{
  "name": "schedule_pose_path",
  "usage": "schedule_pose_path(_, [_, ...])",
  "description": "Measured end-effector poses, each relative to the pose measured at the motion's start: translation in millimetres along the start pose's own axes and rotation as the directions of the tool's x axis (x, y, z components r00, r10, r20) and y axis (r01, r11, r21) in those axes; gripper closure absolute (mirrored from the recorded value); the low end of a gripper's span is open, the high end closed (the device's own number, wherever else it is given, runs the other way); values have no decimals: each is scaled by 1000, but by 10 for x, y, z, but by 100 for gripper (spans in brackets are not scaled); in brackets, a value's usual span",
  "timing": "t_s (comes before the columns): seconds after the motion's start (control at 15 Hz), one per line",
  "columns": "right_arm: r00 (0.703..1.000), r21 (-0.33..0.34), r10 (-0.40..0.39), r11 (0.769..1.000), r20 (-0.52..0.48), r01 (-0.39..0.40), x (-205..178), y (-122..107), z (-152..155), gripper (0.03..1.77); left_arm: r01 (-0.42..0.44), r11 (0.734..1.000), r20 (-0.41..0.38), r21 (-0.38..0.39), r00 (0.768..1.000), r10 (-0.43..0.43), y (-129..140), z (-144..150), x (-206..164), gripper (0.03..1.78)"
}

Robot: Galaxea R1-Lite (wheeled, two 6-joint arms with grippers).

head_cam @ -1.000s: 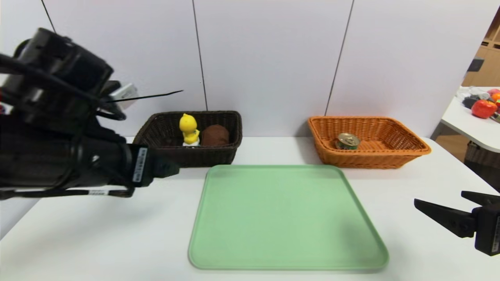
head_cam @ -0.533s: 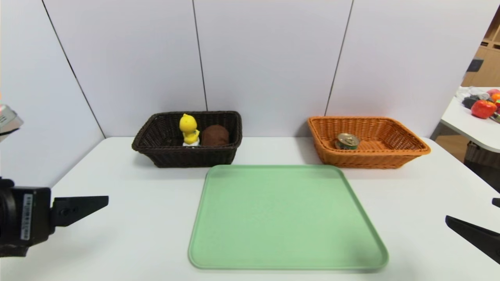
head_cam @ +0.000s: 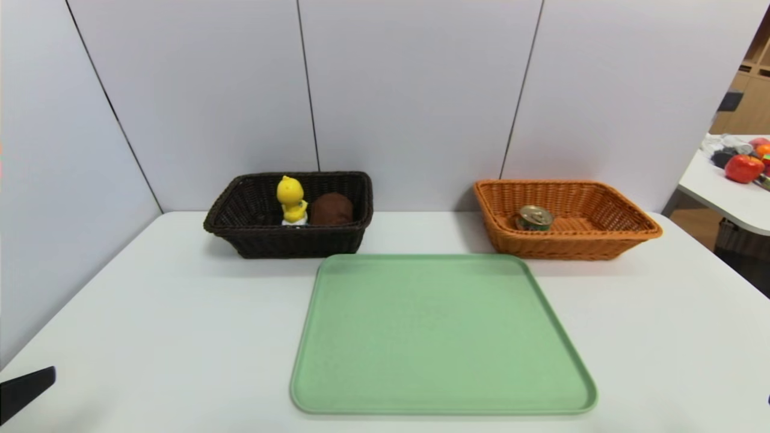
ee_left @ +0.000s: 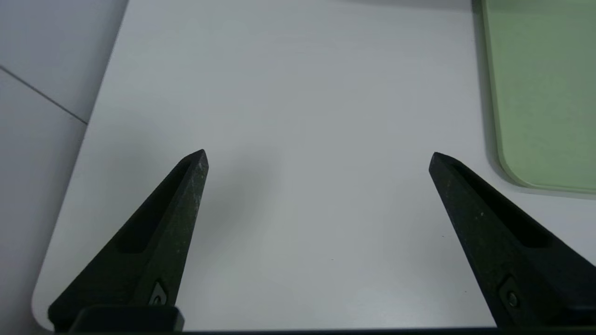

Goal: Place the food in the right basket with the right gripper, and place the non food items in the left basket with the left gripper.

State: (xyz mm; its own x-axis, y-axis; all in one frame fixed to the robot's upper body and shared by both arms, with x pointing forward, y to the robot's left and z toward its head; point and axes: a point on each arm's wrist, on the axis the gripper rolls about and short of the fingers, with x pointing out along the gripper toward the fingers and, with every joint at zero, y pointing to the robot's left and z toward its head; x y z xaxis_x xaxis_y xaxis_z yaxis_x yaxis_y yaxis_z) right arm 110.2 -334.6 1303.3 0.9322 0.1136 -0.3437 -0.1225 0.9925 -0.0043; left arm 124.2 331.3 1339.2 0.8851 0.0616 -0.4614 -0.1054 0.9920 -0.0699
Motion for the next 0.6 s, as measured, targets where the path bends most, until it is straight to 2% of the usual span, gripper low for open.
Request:
schedule_pose_path(0.33, [987,55,-135,990,85,130,-178,-22,-95,10,-103,995,122,-14,987,104,127,-215,-215,12])
schedule_pose_path(0.6, [976,37,-191,981,106,188,-280,-9,-187,10,-122,992,173,-18,977,123,176,-530,-233,12])
